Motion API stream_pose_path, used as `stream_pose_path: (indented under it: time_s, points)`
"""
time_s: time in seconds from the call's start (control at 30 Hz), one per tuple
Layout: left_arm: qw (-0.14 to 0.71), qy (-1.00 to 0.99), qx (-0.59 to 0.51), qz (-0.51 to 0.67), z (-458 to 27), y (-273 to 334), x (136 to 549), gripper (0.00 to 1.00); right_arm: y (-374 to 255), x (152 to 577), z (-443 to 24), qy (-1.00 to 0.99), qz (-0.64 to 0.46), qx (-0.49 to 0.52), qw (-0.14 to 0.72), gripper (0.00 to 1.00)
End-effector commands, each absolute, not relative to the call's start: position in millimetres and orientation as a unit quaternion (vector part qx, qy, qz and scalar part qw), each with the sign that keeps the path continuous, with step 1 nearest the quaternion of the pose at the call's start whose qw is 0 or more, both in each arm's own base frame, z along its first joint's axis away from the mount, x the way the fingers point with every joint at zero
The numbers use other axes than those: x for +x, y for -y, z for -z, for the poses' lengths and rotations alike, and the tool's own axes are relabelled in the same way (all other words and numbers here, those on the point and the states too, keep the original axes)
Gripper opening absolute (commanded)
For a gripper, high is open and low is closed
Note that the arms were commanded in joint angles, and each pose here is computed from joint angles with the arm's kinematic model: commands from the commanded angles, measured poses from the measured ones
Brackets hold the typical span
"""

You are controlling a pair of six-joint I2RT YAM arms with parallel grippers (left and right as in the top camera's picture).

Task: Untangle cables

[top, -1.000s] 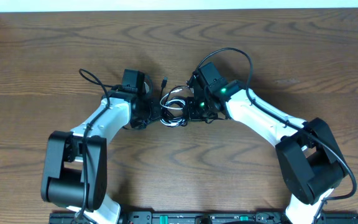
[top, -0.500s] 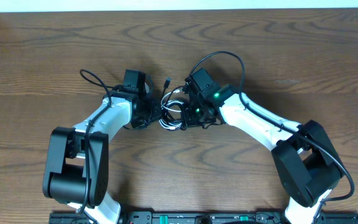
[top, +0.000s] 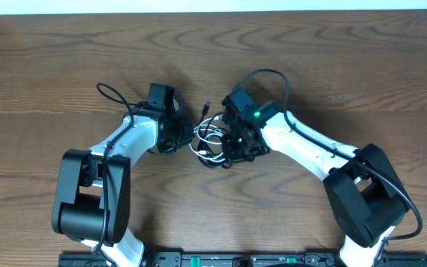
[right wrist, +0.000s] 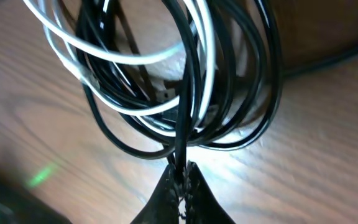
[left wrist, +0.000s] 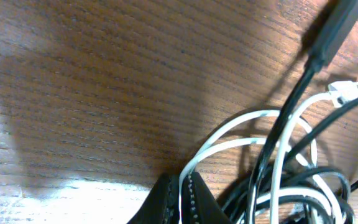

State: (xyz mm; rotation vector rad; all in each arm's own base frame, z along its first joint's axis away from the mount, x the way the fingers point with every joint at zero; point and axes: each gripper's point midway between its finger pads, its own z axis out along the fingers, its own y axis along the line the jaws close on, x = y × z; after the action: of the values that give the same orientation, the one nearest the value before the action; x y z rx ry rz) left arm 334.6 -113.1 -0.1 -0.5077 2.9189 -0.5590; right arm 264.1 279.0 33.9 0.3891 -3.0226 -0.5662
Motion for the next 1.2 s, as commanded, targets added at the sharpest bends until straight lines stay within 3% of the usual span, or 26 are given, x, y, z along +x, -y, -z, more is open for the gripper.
stream_pose_path:
  time_s: [0.0, 0.3, 0.77, 0.9, 0.97, 1.0, 1.17]
  points:
    - [0.048, -0.970, -0.171, 0.164, 15, 107, 327, 0.08, -277, 261, -34, 0.972, 0.176, 0.154, 0.024, 0.01]
    - [0.050, -0.966, -0.195, 0.161, 15, 91, 330, 0.08, -267, 253, -32, 0.955, 0.160, 0.247, 0.027, 0.01]
    - [0.034, -0.951, -0.266, 0.151, 18, 44, 327, 0.09, -266, 254, -31, 0.946, 0.156, 0.283, 0.018, 0.01]
    - [0.028, -0.949, -0.264, 0.170, 16, 51, 326, 0.29, -267, 254, -31, 0.943, 0.158, 0.291, 0.018, 0.02]
    - [0.022, -0.947, -0.260, 0.189, 13, 57, 326, 0.35, -268, 256, -31, 0.945, 0.160, 0.284, 0.014, 0.19]
    - [0.021, -0.948, -0.246, 0.201, 12, 62, 325, 0.38, -270, 257, -32, 0.947, 0.163, 0.278, 0.012, 0.22]
    - [0.018, -0.950, -0.198, 0.242, 6, 76, 324, 0.45, -286, 252, -38, 0.938, 0.210, 0.277, 0.018, 0.22]
